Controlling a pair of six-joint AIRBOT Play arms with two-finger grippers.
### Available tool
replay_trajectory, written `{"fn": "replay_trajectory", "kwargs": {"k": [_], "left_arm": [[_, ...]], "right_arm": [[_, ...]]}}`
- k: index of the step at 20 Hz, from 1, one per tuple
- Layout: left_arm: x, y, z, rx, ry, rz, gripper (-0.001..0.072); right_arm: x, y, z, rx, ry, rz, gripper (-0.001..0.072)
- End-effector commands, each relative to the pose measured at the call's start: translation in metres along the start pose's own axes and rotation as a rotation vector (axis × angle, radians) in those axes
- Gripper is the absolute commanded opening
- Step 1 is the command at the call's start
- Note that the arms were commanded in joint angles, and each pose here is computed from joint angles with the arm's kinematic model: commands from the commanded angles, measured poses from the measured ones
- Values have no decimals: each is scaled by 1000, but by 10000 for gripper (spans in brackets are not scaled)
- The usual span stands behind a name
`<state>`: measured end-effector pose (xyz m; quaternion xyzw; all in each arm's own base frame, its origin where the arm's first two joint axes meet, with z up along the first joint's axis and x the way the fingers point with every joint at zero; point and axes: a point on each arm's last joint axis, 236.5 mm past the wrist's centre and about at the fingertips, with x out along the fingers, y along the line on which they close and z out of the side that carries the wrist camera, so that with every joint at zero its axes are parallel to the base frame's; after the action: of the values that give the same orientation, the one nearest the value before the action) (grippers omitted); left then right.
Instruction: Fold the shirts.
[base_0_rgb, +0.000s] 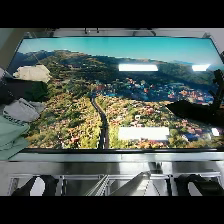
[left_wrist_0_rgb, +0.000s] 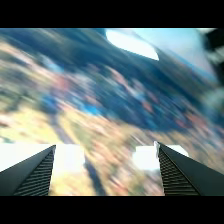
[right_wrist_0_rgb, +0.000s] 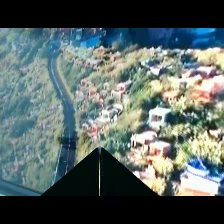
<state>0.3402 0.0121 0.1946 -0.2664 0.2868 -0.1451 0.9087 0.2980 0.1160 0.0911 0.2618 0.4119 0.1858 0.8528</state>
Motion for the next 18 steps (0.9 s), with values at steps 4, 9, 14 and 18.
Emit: {"fn": "replay_trajectory", "kwargs": {"k": [4,9,14,18], "left_arm": [[-18,192,111,30,-79,392,720],[107,298,108,35,116,348,720],[238,329,73,96,182,300,720],[280,342,41,211,205,410,720]], "right_arm": [[0,0,0,-1,0,1,19],[0,0,0,-1,0,1,19],[0,0,0,-1,-3,0,19],[0,0,0,-1,-3,0,19]]}}
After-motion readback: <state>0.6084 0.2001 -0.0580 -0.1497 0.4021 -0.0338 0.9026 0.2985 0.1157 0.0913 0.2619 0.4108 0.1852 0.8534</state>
